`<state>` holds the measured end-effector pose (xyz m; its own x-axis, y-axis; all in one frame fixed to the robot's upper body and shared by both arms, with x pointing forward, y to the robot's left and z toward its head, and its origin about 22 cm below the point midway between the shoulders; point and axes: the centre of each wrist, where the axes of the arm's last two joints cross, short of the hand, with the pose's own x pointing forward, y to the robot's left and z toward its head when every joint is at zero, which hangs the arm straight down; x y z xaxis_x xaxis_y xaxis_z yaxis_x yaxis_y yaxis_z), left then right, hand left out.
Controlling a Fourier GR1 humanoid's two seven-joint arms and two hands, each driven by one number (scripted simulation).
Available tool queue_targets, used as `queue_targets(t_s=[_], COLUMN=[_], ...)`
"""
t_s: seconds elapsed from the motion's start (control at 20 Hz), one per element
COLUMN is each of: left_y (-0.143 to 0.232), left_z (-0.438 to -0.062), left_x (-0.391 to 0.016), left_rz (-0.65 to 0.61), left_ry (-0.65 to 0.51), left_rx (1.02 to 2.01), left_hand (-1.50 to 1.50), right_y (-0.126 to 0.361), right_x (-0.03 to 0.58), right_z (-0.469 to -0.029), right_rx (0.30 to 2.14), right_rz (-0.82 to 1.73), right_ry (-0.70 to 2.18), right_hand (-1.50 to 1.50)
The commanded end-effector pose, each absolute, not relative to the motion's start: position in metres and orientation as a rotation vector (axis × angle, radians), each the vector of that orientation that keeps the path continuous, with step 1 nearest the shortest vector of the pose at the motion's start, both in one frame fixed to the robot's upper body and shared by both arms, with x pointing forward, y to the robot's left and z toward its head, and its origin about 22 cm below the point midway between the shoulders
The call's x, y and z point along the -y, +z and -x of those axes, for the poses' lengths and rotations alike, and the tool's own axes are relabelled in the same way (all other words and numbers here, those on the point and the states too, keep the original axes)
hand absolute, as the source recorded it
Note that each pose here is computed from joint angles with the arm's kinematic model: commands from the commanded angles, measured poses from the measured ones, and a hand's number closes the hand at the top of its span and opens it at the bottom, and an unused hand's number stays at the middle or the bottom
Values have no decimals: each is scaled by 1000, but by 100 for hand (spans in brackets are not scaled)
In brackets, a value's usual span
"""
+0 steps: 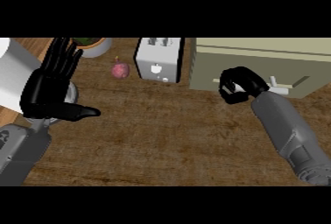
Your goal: Pick up the cup, place it into the drawer and close the drawer
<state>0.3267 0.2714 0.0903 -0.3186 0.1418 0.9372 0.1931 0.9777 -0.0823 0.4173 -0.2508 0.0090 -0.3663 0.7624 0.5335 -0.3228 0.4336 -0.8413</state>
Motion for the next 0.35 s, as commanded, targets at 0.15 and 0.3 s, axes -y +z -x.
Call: queue_targets(t_s=[0.15,0.3], left_y=[81,89], left_z=[-324,-327], left_x=[-260,-263], left_rz=[268,279], left_ry=[-44,-63], left_rx=[1900,1885], left_hand=[-150,-150], right_y=[56,62], right_x=[284,287], right_z=[-437,-439], right_rx=[1557,1561], right_rz=[571,565], right_ry=[1053,1058], right_hand=[150,150])
